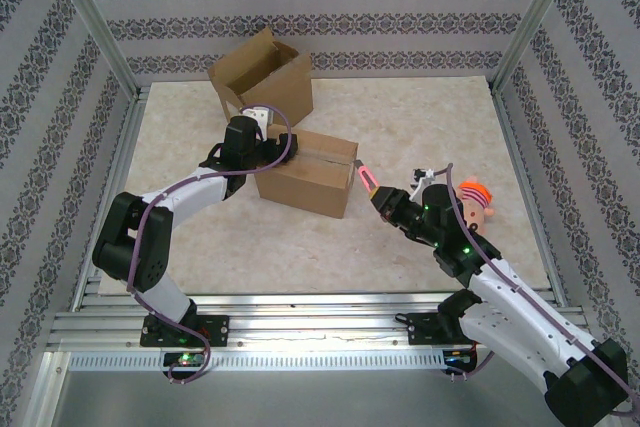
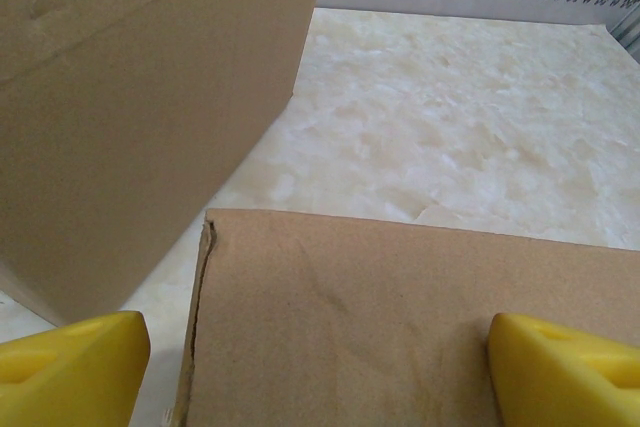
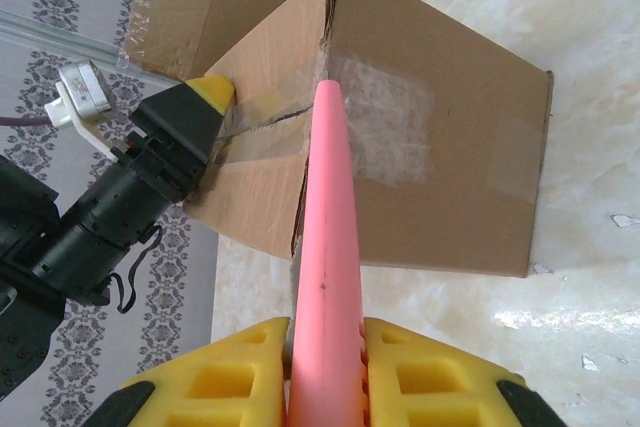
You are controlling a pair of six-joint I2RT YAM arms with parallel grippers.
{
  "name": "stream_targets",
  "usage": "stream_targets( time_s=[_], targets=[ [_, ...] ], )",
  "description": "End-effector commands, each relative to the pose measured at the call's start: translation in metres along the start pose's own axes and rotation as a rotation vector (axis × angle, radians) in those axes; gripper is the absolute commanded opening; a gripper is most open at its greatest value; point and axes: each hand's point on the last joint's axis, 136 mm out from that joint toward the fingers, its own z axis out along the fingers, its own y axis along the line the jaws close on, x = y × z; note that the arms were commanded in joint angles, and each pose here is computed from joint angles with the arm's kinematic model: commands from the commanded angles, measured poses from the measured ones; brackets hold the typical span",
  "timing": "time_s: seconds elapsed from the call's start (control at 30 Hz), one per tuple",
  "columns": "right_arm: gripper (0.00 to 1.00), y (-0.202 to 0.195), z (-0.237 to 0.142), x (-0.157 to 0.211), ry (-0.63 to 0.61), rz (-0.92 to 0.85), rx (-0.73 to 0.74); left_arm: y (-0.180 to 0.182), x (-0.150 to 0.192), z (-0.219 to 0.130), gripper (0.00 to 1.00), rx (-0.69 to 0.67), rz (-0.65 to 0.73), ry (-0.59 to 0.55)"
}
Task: Unpack the express box
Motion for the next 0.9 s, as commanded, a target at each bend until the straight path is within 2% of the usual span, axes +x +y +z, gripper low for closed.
stream_targets(
  time_s=[0.0, 0.87],
  targets=[
    [0.0, 0.012, 0.001, -0.005, -0.013, -0.004, -0.066, 0.044, 0.157, -0.004, 0.87, -0.151, -0.016, 0.494],
    [0.0, 0.005, 0.003, -0.015, -0.056, 0.014, -0.043, 0.044, 0.158, -0.004, 0.87, -0.149, -0.016, 0.497]
  ],
)
